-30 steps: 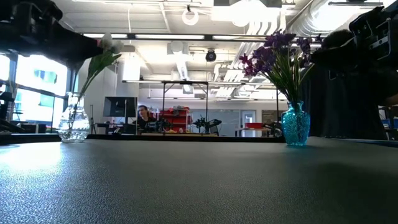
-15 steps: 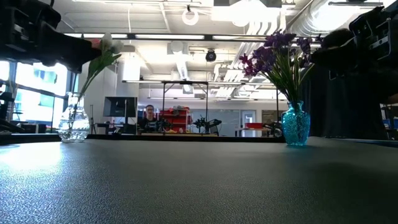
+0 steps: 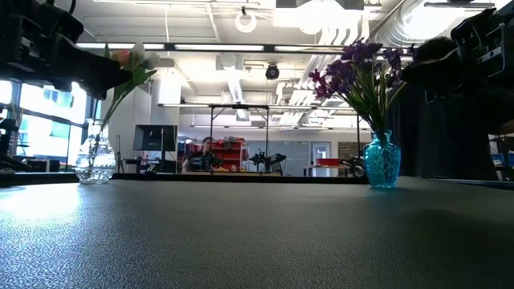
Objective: Sort flowers into vase by color
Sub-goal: Return to Home Position
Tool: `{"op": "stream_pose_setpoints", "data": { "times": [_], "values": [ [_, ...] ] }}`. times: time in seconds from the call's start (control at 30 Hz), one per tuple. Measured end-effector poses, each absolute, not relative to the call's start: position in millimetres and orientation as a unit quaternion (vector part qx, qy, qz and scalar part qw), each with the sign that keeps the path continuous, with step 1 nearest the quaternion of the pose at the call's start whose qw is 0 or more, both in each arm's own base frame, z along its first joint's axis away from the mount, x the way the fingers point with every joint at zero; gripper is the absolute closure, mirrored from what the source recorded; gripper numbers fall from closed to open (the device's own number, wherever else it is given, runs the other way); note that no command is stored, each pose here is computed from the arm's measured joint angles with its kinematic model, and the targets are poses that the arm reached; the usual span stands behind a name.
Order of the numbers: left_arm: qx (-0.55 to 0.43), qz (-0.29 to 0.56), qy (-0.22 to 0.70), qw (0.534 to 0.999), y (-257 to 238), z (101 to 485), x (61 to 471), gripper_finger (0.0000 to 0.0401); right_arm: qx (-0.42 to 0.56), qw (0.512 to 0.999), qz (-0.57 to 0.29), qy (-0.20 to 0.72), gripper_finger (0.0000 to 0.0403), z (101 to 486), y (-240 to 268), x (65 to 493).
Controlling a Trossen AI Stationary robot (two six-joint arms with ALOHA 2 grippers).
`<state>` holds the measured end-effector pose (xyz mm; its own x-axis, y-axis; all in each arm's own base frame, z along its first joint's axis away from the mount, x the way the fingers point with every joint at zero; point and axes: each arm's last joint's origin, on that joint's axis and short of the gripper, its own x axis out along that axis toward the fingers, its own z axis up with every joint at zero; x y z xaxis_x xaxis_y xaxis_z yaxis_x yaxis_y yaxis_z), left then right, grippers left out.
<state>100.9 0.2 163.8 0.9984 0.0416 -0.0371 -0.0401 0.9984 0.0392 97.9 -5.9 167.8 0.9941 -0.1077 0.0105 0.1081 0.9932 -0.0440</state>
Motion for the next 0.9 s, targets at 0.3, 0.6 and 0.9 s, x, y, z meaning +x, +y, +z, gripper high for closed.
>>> {"op": "stream_pose_setpoints", "data": {
  "times": [0.3, 0.6, 0.9],
  "values": [
    [0.019, 0.020, 0.019, 0.999, 0, 164, 101, 0.0229, -0.022, 0.998, -0.054, -0.004, 0.0402, 168, -6, 98],
    [0.019, 0.021, 0.018, 0.999, 0, 164, 101, 0.0229, -0.022, 0.998, -0.054, -0.004, 0.0402, 168, -6, 98],
    [0.019, 0.021, 0.018, 0.999, 0, 164, 101, 0.0229, -0.006, 0.991, 0.129, -0.041, 0.0402, 174, 5, 97]
  ]
}}
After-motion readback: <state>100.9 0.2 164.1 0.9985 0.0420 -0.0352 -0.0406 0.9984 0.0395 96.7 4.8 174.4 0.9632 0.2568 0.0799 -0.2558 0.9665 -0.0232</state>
